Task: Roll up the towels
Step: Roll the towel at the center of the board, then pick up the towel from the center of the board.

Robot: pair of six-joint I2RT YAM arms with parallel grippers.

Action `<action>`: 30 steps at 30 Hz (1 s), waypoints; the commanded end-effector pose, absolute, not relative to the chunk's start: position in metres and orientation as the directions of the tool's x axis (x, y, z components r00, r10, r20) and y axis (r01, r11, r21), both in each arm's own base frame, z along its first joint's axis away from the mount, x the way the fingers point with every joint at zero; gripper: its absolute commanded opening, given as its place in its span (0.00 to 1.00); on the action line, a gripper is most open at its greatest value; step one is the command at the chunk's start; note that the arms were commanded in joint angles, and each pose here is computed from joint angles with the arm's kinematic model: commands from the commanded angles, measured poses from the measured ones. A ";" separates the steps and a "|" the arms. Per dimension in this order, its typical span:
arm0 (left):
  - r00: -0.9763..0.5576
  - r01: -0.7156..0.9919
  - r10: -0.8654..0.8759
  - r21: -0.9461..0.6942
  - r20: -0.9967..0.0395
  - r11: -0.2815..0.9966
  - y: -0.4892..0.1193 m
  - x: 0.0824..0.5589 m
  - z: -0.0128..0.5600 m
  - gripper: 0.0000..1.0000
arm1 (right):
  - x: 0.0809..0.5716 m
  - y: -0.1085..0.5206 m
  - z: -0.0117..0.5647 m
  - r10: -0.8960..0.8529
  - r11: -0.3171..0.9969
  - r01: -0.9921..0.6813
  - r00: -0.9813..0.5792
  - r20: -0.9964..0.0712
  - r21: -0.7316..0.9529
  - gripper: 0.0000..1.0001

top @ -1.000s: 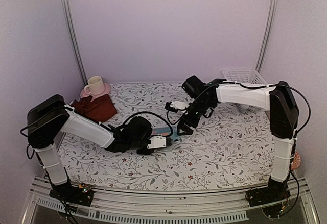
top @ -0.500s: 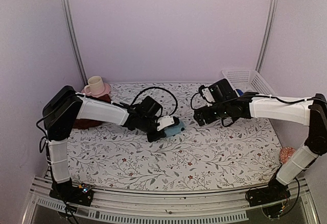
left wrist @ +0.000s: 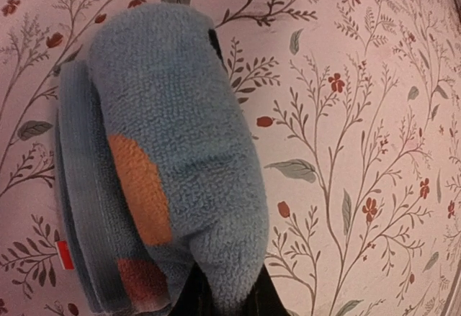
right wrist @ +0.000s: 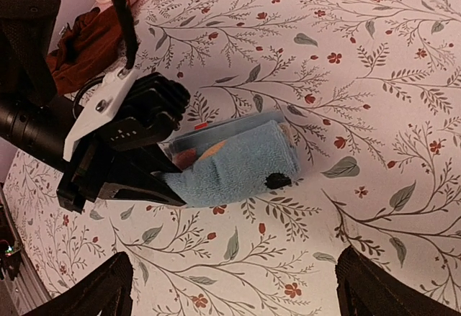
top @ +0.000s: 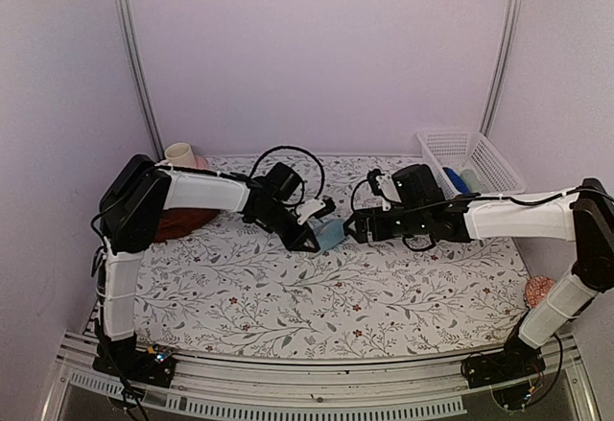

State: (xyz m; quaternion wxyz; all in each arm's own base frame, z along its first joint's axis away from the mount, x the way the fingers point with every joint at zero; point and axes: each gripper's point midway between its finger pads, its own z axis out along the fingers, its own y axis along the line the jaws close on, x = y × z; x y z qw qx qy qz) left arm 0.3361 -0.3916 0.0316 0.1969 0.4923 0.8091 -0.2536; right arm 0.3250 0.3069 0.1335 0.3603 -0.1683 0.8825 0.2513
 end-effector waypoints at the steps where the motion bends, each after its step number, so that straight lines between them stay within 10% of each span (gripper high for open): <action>1: -0.619 0.780 0.665 -0.432 -0.419 0.454 -0.381 0.315 0.002 0.00 | 0.322 0.325 0.131 0.055 0.768 -0.386 -0.755 -0.654 0.511 0.99; 30: -0.916 0.401 0.315 -0.614 -0.250 0.680 -0.387 0.321 -0.023 0.03 | 0.350 0.376 0.037 0.388 0.608 0.036 -0.885 -0.258 0.793 0.80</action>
